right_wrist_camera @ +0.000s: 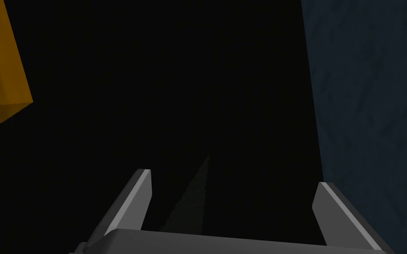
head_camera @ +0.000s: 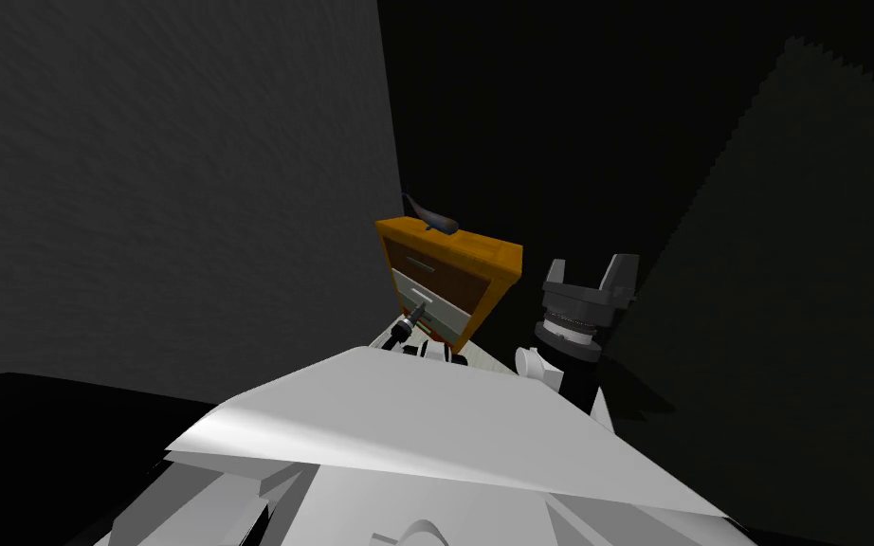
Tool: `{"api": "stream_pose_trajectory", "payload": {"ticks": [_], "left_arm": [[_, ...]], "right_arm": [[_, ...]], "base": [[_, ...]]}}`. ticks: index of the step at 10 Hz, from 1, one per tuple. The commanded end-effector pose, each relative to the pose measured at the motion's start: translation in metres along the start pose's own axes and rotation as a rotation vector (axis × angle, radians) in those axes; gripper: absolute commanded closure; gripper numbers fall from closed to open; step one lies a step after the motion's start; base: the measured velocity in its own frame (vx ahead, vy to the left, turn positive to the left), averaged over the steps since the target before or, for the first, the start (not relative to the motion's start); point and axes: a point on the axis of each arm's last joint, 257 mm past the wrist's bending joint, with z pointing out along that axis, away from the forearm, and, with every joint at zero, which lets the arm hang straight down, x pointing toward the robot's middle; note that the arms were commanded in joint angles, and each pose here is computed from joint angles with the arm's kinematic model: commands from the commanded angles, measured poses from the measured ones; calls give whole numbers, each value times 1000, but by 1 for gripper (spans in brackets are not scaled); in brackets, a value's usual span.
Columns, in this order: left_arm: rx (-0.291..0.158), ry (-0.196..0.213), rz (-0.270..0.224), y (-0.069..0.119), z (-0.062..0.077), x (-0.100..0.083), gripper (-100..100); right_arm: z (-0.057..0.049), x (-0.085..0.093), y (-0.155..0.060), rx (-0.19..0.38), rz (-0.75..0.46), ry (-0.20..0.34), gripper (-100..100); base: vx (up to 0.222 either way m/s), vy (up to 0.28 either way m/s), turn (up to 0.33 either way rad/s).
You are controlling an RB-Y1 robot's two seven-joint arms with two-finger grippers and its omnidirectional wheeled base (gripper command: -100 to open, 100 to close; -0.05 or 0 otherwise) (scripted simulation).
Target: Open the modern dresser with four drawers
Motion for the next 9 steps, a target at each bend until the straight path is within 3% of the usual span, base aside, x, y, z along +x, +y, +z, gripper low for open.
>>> {"api": "stream_pose_trajectory", "payload": {"ticks": [1,3,9], "left_arm": [[6,16,-1,-5,1,2,-100],[6,15,0,-5,1,3,-100],[-10,-29,-7,-17,5,28,-100]], "right_arm": [[0,0,0,0,0,0,0],[0,0,0,0,0,0,0],[0,0,0,0,0,0,0]], "base": [[38,50,-148],[29,50,-134],[20,51,-91]]}}
